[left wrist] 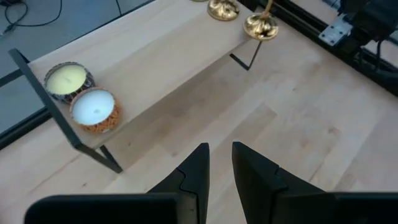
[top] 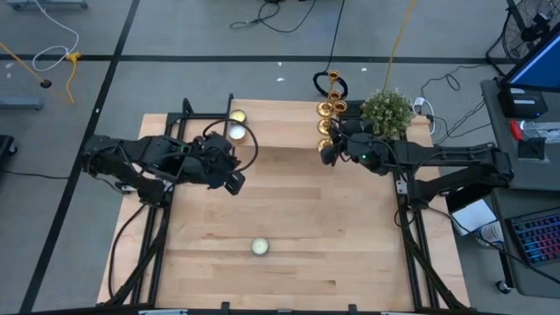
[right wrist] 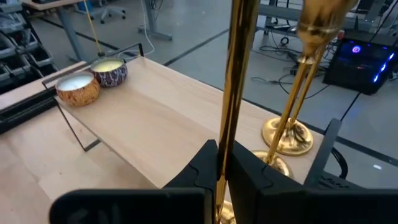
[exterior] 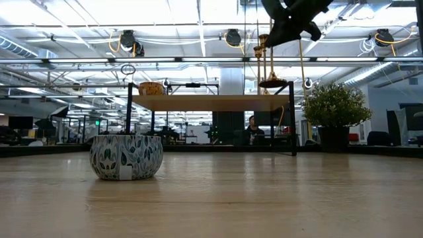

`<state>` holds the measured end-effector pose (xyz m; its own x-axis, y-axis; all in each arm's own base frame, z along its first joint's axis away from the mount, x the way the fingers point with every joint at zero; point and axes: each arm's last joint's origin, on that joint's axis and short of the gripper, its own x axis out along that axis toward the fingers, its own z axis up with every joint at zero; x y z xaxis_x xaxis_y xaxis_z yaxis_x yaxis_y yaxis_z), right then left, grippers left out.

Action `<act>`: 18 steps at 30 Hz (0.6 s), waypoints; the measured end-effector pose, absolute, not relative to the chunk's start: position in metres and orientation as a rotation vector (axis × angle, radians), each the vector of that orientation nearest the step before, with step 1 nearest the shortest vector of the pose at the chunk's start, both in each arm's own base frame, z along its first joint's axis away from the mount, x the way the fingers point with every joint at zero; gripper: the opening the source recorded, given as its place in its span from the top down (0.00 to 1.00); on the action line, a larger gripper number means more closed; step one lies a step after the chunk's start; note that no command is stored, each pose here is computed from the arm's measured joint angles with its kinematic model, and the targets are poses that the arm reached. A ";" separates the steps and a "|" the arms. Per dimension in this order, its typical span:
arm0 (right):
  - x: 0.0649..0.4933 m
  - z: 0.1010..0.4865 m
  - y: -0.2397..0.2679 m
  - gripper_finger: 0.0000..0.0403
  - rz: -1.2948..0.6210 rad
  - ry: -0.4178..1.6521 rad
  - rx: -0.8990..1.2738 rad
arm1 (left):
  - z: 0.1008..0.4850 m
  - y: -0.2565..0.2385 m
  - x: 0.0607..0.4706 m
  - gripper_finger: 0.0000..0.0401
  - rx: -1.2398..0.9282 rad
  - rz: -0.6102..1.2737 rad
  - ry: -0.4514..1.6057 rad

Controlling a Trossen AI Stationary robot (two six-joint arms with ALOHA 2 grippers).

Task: Pick & Place candle stick holders
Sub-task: Put the candle holder aligned with the other candle holder on the shelf

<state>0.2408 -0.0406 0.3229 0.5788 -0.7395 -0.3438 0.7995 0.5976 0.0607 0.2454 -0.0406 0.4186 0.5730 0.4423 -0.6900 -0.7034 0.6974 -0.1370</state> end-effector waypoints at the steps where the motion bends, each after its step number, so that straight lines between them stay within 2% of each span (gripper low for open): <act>1: 0.241 0.323 -0.041 0.97 -0.908 0.294 0.219 | 0.419 -0.041 0.246 0.82 -0.429 0.693 0.668; 18: 0.239 0.321 -0.052 0.97 -0.973 0.288 0.223 | 0.419 -0.041 0.246 0.82 -0.433 0.691 0.663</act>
